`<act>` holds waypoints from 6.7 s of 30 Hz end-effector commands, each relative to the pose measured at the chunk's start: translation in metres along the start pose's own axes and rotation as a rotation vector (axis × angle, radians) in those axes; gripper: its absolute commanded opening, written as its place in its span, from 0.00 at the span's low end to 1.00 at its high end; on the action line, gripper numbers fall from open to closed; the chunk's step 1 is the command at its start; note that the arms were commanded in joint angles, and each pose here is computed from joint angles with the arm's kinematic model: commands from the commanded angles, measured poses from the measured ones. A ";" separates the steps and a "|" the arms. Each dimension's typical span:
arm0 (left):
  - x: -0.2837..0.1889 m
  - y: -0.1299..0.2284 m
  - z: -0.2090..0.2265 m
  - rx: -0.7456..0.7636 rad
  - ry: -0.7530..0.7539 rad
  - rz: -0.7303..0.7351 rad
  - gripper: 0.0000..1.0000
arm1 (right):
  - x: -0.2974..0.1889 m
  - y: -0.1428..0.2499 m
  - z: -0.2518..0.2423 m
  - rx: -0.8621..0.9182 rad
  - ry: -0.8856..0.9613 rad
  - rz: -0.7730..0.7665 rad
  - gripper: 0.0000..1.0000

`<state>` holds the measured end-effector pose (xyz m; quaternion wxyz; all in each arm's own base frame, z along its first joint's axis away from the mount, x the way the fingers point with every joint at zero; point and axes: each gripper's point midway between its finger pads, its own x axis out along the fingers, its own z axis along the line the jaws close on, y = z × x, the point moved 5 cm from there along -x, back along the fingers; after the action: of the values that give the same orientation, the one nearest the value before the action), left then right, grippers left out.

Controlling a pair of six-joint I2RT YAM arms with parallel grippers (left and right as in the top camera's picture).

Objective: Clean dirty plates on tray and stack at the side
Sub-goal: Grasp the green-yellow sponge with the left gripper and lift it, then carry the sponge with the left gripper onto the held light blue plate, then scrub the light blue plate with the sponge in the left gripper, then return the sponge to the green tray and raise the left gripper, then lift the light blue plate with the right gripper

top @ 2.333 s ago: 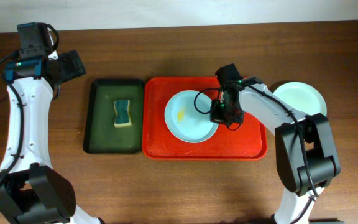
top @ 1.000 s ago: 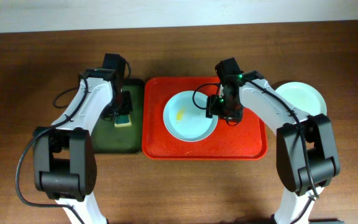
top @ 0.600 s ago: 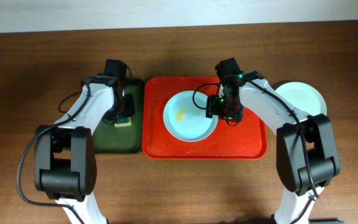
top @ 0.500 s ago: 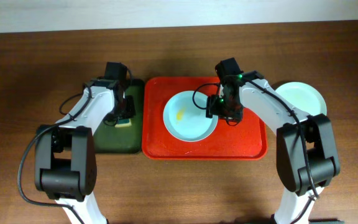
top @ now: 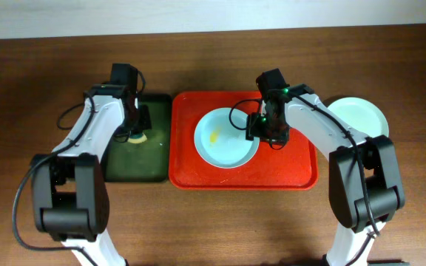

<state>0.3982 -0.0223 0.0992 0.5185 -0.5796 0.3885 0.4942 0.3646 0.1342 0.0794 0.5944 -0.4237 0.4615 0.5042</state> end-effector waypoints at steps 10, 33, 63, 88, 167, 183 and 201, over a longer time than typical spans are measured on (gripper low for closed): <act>-0.035 -0.023 -0.003 0.044 0.035 -0.144 0.00 | 0.019 0.006 -0.005 0.011 0.002 -0.013 0.04; -0.050 -0.015 -0.006 0.177 0.042 -0.010 0.00 | 0.017 0.014 0.015 0.041 -0.158 0.059 0.04; -0.037 0.012 -0.127 0.361 0.230 0.061 0.00 | 0.021 0.022 0.021 -0.004 -0.110 0.065 0.08; 0.026 0.050 -0.159 0.399 0.202 0.187 0.00 | 0.021 0.022 0.021 -0.004 -0.110 0.064 0.04; -0.019 -0.036 -0.003 0.023 -0.052 0.045 0.56 | 0.021 0.018 0.019 -0.007 -0.090 0.038 0.42; -0.090 -0.067 0.043 -0.099 -0.027 -0.145 1.00 | 0.034 0.013 0.008 -0.003 -0.014 0.017 0.04; -0.090 -0.067 0.043 -0.099 -0.027 -0.145 0.99 | -0.051 0.008 0.125 -0.116 -0.163 -0.091 0.04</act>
<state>0.4357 0.0261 0.2016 0.5276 -0.6238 0.3110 0.4856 0.3732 0.2218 0.1423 0.6241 -0.3937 0.3787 0.5586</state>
